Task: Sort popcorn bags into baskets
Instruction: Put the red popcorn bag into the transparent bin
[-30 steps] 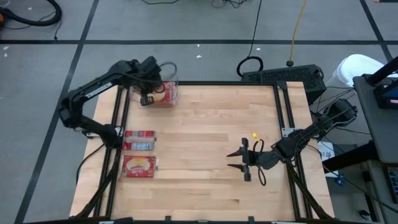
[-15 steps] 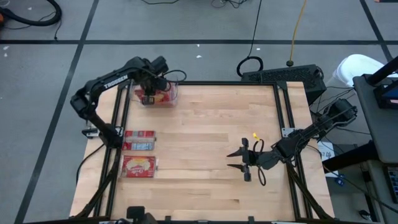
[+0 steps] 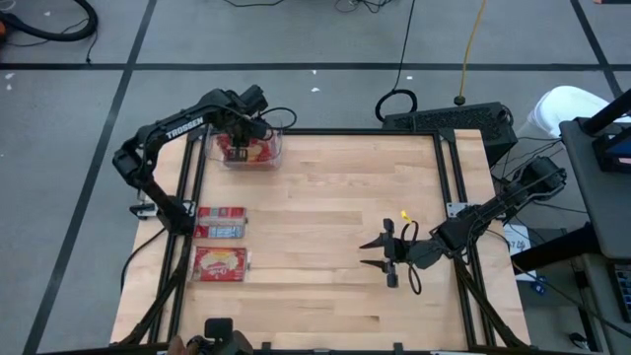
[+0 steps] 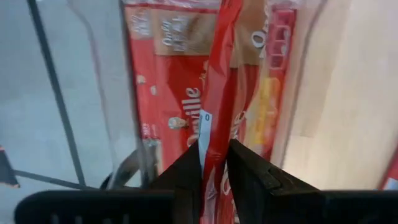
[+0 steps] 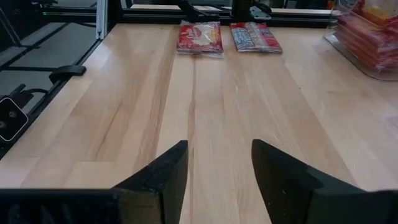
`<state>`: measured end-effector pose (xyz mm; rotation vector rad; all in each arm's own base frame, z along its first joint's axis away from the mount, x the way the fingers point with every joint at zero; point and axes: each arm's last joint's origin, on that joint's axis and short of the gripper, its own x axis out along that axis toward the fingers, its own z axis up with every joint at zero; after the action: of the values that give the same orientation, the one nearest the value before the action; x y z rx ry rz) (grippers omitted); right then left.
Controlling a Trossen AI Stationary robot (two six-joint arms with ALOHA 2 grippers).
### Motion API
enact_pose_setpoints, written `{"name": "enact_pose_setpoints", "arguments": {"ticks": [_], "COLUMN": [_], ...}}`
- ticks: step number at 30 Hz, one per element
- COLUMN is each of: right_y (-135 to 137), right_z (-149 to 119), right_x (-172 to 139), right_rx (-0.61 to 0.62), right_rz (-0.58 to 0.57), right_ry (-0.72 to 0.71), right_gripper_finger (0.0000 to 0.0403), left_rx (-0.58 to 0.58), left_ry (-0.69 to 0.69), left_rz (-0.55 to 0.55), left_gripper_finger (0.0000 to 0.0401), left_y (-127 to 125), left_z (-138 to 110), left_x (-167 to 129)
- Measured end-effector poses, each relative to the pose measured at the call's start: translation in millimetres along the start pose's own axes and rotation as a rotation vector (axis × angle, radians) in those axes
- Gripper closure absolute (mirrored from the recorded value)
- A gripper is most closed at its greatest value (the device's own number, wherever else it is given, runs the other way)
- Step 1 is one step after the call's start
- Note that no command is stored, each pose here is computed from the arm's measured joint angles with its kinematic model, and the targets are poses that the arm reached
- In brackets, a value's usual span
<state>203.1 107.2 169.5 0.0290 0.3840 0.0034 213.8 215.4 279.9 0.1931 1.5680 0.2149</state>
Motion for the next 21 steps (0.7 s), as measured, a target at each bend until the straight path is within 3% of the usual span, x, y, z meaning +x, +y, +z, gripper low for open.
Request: {"name": "enact_pose_setpoints", "arguments": {"ticks": [8,14,21], "right_y": [0,0,0], "right_z": [0,0,0], "right_x": [0,0,0], "right_rx": [0.0,0.0,0.0], "right_rz": [0.0,0.0,0.0], "right_ry": [0.0,0.0,0.001], "right_gripper_finger": [0.0234,0.0234,0.0234], "left_rx": [-0.045,-0.049,-0.138], "left_ry": [-0.002,-0.004,-0.016], "left_rz": [0.107,0.124,0.141], "left_gripper_finger": [0.0276,0.0229,0.0219], "left_y": [9,10,10], "left_z": [2,2,4], "left_x": [1,2,1]}}
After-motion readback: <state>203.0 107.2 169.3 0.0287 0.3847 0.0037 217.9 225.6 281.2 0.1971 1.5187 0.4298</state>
